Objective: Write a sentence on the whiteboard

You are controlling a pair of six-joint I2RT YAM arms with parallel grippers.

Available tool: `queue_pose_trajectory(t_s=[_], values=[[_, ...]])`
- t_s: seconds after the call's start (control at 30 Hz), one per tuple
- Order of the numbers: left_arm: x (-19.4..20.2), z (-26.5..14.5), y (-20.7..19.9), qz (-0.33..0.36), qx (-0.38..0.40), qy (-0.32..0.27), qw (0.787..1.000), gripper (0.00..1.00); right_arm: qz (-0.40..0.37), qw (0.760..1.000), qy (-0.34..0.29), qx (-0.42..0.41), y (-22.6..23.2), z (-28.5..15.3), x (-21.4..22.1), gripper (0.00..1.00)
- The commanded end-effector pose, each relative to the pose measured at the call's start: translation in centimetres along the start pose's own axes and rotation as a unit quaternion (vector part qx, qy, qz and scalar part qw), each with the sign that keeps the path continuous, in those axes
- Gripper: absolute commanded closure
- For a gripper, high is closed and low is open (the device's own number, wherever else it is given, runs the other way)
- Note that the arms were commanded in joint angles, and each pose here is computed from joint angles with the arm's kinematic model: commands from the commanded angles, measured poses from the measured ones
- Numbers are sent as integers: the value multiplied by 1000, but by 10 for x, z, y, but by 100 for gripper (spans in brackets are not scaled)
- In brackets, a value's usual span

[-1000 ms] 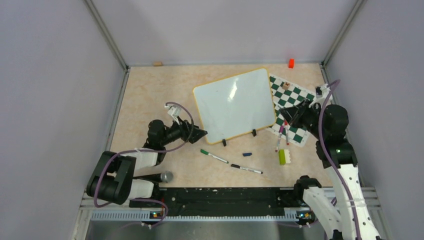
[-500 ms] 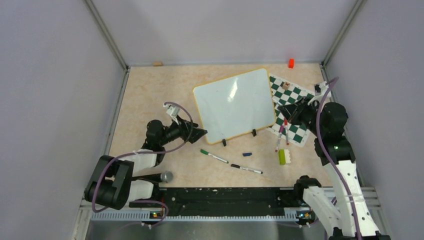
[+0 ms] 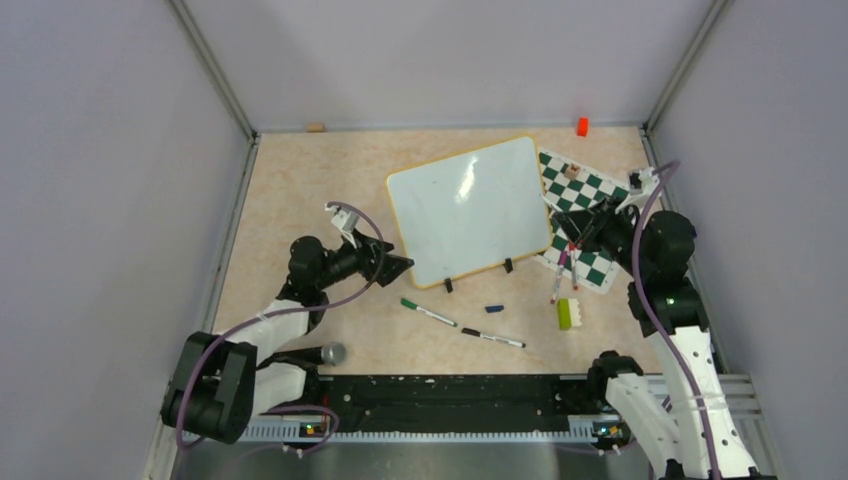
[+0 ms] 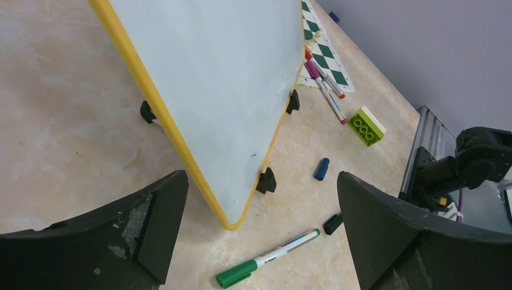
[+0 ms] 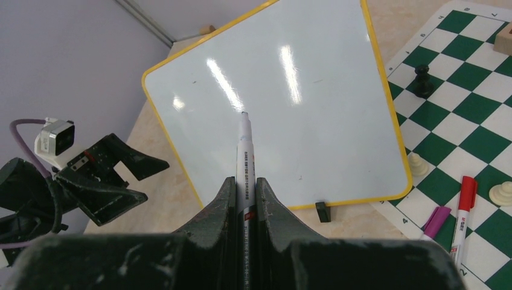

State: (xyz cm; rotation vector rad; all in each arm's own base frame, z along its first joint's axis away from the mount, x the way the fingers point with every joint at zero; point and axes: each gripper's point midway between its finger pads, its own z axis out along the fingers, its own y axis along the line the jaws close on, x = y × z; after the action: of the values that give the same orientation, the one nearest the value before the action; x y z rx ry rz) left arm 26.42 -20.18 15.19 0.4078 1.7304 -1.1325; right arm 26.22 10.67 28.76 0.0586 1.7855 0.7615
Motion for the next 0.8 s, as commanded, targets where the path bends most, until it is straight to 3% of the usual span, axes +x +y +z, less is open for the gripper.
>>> queue_pose_trajectory(t_s=[0.0, 0.5, 0.77], values=[[-27, 8, 5, 34, -16, -20, 999, 1, -14, 999, -31, -20, 12, -4, -17, 100], [-15, 16, 5, 49, 17, 22, 998, 8, -14, 1000, -10, -14, 15, -7, -18, 100], [-2, 32, 15, -11, 37, 58, 998, 8, -18, 1000, -13, -3, 10, -8, -17, 100]])
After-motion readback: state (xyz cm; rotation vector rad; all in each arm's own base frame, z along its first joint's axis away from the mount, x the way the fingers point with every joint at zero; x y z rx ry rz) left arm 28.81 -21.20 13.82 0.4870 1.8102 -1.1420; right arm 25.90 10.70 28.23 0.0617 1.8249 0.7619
